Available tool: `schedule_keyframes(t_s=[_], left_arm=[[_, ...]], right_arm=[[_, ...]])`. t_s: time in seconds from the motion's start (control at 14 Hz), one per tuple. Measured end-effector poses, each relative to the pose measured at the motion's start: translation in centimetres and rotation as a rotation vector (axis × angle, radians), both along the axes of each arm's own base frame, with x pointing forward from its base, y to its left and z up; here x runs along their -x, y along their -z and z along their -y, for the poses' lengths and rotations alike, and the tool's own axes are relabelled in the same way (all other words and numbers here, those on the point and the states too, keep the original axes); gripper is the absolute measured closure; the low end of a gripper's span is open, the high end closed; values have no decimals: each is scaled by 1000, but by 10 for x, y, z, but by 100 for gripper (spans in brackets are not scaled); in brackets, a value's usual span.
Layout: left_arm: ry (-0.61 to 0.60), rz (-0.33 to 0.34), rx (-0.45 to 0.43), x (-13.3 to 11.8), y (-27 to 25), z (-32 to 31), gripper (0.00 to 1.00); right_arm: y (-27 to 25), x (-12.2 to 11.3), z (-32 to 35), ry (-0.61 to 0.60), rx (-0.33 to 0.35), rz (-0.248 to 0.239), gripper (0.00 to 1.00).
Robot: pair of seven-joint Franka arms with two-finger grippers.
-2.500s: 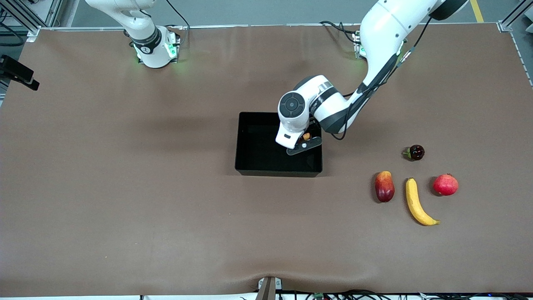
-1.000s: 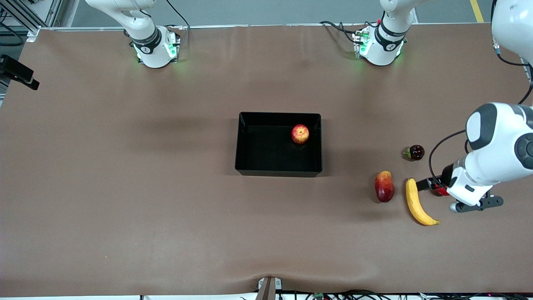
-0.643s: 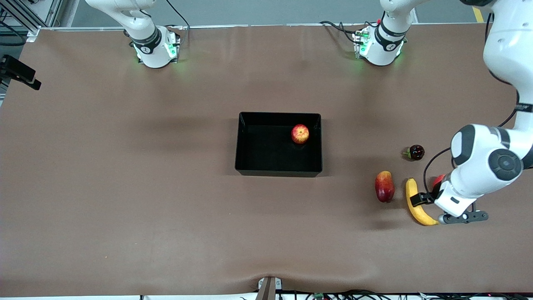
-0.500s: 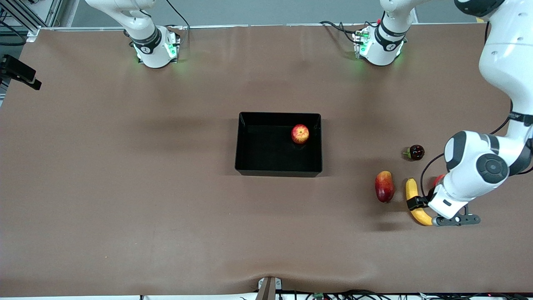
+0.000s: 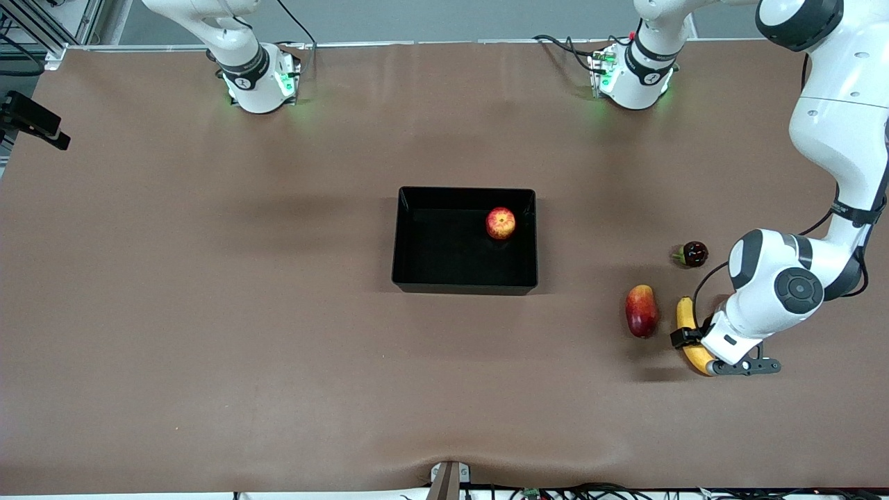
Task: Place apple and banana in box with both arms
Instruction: 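Close the left gripper on the banana and lift it, then carry the banana over the box with the left gripper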
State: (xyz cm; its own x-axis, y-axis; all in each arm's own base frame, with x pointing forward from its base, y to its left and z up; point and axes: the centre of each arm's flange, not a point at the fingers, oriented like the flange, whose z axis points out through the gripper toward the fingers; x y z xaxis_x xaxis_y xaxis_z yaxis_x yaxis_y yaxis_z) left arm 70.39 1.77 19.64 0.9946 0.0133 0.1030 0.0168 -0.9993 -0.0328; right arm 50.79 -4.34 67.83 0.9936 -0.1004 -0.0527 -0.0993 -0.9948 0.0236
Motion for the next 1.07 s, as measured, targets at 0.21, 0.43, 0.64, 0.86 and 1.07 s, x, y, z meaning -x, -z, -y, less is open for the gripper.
schedule_keyframes(t_s=[0.21,0.43,0.64,0.86,1.07], left_arm=[[-5,-12,-3,2,8,-5,31],[-4,-6,-5,0,5,-6,63],[4,10,-7,-4,-11,0,63],[50,10,-16,-6,-71,37,63],[86,-2,-12,9,-144,108,63]], right_arm=[[0,0,-2,-4,0,0,0],[0,0,-2,-4,0,0,0],[0,0,-4,-8,-1,0,0],[0,-1,-9,-17,-5,0,0],[0,-1,-9,-17,-5,0,0]])
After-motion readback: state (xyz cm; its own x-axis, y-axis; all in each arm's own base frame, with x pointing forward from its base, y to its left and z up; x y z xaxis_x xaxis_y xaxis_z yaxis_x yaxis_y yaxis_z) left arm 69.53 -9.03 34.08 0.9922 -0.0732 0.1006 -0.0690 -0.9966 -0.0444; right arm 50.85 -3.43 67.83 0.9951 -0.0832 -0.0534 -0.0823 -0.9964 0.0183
